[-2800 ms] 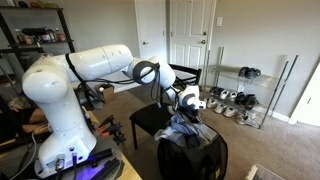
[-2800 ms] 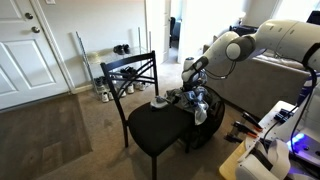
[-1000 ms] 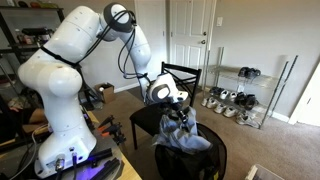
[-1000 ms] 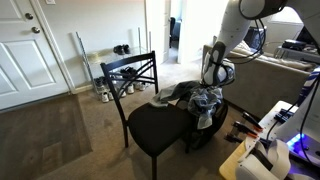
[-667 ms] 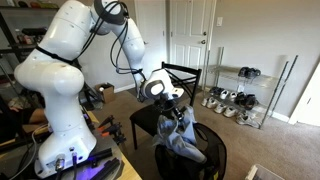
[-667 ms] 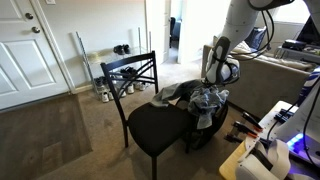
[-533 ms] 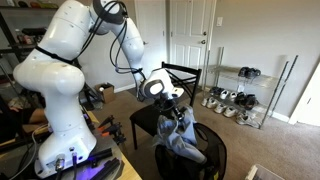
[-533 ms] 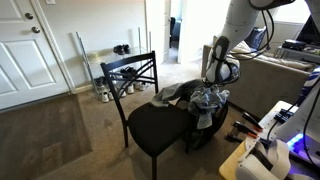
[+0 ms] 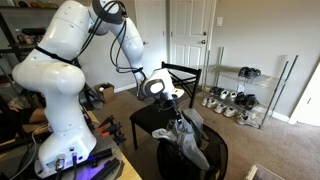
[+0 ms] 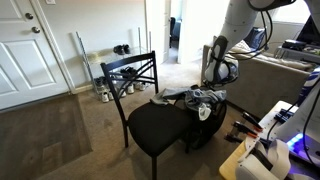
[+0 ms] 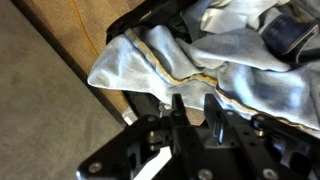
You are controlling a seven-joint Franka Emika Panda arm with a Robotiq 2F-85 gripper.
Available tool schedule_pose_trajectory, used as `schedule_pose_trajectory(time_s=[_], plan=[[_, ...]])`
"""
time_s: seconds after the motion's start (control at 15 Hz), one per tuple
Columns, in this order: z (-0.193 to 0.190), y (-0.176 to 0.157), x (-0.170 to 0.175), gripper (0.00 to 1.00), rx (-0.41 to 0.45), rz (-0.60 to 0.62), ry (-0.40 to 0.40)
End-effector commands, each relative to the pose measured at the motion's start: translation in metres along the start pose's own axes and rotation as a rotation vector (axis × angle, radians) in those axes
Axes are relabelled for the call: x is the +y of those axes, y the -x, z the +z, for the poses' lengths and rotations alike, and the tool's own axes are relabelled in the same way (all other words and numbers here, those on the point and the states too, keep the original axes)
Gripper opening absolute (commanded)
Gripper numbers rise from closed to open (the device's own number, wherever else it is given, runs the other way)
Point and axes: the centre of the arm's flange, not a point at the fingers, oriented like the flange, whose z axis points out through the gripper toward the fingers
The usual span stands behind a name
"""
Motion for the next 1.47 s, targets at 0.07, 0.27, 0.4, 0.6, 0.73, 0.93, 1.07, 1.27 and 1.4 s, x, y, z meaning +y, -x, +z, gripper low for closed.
schedule_pose_trajectory(time_s=[0.07,0.27,0.4,0.6,0.73,0.93,1.07,1.27,1.4], plan=[[0.000,0.000,0.000,0.29,-0.001,0.000,0.000],[0.003,0.000,-0.003,0.56,-0.008,-0.004,-0.005],[0.006,0.001,-0.012,0.66,-0.021,-0.016,-0.019],[0.007,0.004,-0.034,0.86,-0.046,-0.063,-0.072],[0.005,0.012,-0.062,0.98,-0.051,-0.117,-0.107],[-0.003,0.023,-0.101,1.00,-0.040,-0.202,-0.135],[-0.003,0.026,-0.121,1.00,-0.034,-0.246,-0.136],[0.002,0.018,-0.144,1.00,0.005,-0.253,-0.115],[0.008,0.008,-0.151,1.00,0.054,-0.245,-0.084]])
